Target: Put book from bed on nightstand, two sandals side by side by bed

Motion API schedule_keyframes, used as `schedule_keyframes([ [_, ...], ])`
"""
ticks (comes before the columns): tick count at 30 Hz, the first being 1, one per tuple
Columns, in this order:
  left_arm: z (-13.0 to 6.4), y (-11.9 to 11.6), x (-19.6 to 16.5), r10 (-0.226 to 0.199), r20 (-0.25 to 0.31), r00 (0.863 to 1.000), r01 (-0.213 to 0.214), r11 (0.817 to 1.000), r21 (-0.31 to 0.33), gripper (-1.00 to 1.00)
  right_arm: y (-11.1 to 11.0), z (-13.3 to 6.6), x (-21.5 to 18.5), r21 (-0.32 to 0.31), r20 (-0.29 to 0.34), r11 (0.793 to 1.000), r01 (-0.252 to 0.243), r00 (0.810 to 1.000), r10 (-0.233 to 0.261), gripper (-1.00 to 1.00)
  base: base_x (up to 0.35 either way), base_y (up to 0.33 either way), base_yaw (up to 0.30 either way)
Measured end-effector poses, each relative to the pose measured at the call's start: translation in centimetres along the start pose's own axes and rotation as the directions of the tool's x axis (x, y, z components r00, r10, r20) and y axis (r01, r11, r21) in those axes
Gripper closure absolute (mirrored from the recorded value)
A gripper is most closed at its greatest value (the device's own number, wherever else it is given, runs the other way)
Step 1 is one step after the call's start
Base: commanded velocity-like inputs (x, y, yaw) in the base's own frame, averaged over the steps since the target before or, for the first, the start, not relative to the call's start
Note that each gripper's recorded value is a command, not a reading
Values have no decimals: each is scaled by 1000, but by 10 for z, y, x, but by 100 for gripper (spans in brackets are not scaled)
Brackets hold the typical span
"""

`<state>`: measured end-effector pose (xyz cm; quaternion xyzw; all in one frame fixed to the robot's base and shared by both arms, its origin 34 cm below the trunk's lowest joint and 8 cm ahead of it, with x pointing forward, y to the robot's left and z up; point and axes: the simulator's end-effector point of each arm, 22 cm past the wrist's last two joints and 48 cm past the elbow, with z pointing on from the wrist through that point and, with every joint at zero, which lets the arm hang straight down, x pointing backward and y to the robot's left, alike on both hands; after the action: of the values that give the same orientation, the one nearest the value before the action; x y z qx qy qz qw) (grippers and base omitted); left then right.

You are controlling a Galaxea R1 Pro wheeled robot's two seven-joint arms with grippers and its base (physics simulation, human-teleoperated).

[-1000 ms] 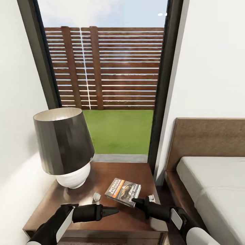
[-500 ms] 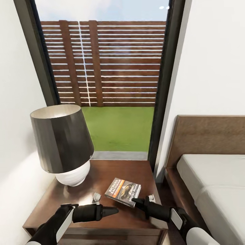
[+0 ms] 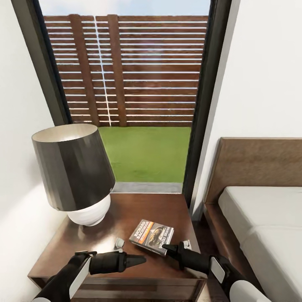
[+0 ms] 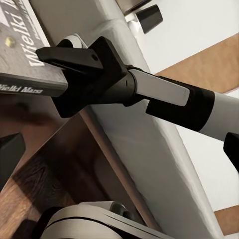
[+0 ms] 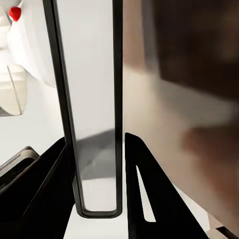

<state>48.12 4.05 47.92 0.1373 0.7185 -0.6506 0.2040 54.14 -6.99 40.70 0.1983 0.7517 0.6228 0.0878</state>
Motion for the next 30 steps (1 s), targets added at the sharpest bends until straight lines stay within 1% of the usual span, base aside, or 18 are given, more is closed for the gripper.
schedule_keyframes([
  [7,0,1,1,-4,-1,1000,4,1000,0,-100,-1,0,0,-3,1,1000,-4,1000,4,100,0,0,0],
  [9,0,4,3,-12,-1,1000,12,1000,-1,-100,3,0,-4,-32,15,999,-25,1000,25,100,0,0,0],
  [16,0,4,3,-12,-1,1000,12,1000,-1,-100,3,0,-4,-31,14,999,-22,1000,22,100,1,0,0],
  [21,0,4,3,-11,-1,1000,11,1000,-1,-100,4,0,-2,-35,6,999,-36,999,36,100,151,31,0],
  [30,0,4,3,-12,-1,1000,12,1000,-1,-100,3,0,-2,-34,8,999,-32,999,33,100,18,4,0],
])
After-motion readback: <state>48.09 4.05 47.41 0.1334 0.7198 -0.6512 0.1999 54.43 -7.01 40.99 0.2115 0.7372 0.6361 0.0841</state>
